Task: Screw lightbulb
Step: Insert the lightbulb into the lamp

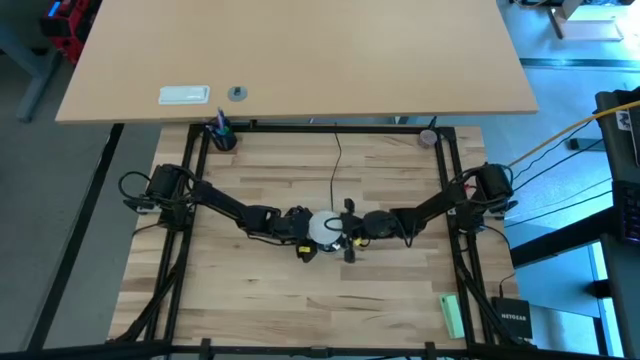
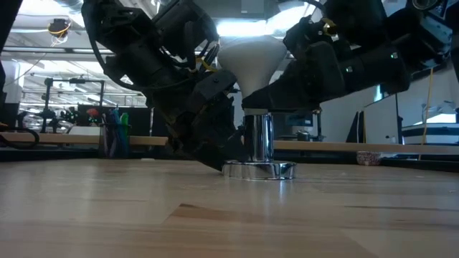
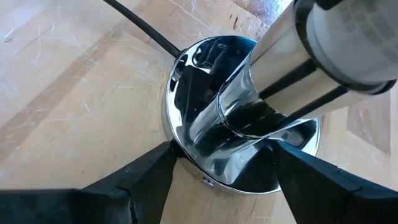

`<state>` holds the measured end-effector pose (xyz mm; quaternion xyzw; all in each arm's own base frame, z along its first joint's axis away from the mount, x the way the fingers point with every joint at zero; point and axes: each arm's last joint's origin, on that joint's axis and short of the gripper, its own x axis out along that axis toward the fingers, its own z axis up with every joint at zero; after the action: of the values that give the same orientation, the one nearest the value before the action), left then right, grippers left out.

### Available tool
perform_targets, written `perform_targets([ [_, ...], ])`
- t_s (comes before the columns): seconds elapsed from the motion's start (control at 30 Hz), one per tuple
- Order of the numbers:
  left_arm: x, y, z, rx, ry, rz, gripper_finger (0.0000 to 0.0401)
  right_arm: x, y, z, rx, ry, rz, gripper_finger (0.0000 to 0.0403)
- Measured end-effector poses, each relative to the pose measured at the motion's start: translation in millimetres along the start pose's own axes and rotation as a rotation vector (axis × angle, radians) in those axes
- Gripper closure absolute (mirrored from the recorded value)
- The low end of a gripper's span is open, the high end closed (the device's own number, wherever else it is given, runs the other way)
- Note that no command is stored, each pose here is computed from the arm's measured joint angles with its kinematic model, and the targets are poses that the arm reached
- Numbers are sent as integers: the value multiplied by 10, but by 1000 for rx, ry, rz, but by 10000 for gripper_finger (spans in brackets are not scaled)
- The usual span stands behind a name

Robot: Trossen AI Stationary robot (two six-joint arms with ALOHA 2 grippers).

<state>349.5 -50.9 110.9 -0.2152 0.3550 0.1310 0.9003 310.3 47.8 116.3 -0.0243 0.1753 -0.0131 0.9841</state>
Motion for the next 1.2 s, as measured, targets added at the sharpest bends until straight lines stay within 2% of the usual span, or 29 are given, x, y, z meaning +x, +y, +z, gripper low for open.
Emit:
perform_targets([
  [0.07, 0, -2, 1, 7, 0, -3, 141, -5, -1, 1, -4, 9, 17, 225],
  [0.23, 4, -8, 5, 19, -2, -11, 141, -117, -12, 107, 0, 25, 67, 87],
  [0.37, 4, -7, 4, 18, 1, -12, 141, -312, -36, 242, -4, 69, 88, 30],
  [0.47, 4, -6, 2, 18, 3, -12, 141, -495, -69, 298, -13, 103, 96, 19],
  [0.57, 4, -6, 1, 18, 3, -11, 141, -673, -96, 223, -48, 134, 135, 22],
  [0.73, 3, -7, 1, 33, 4, -12, 141, -881, -330, -62, 21, -22, 164, 33],
  [0.83, 3, -7, 0, 40, 4, -13, 141, -905, -475, -114, 28, -159, 146, 38],
  [0.93, 3, -7, 0, 41, 4, -13, 141, -858, -544, -194, 23, -117, 120, 39],
  [1.13, 3, -6, 0, 41, 4, -13, 141, -847, -516, -186, 338, -96, 156, 38],
  [1.2, 3, -7, 0, 41, 4, -12, 141, -848, -522, -170, 366, -112, 139, 38],
])
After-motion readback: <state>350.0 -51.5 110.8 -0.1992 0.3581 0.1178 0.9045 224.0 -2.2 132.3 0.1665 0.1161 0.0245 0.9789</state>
